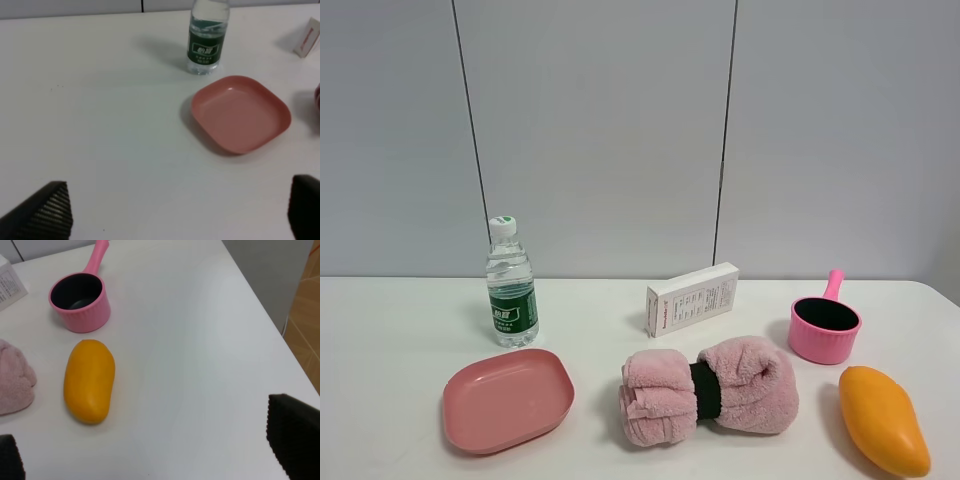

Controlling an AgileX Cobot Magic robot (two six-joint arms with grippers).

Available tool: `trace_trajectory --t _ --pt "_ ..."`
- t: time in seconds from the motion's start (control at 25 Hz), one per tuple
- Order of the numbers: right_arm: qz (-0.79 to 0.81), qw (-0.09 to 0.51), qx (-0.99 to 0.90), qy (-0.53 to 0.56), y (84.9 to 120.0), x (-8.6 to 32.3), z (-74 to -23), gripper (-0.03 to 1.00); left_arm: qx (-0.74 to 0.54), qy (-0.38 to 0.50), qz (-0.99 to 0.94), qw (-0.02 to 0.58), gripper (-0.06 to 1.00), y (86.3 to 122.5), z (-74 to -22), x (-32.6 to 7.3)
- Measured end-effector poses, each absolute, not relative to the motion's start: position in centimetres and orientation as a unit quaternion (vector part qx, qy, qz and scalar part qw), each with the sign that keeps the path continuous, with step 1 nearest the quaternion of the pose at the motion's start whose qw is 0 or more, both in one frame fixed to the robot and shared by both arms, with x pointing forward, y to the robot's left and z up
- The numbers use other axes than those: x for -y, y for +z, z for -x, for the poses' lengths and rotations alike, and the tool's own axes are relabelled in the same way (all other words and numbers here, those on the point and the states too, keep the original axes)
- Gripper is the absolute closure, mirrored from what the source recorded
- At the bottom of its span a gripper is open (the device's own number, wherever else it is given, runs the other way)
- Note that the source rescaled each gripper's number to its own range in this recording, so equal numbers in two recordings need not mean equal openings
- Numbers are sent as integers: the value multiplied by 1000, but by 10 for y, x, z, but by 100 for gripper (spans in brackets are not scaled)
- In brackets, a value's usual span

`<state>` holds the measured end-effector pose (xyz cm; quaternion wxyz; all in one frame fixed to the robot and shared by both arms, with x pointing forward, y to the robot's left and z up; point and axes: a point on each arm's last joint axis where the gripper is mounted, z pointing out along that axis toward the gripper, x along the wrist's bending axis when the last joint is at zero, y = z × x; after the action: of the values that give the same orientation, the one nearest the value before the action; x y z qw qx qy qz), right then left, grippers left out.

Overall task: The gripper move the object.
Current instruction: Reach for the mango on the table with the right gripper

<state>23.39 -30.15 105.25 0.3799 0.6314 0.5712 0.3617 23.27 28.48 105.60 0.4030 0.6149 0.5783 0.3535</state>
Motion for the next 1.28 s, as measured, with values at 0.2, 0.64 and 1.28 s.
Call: trace_trajectory --t 0.2,0.64,1.28 --pt "-631 380 -571 362 1053 302 -234 -3 -578 354 -615 403 -6 1056 -233 -285" --pt "-640 355 -582 356 1053 299 -242 -3 -578 354 -615 403 -6 1056 -233 -285" --pt "-699 206 -644 233 1115 302 -409 -3 -578 353 -615 403 -6 1056 -233 -285"
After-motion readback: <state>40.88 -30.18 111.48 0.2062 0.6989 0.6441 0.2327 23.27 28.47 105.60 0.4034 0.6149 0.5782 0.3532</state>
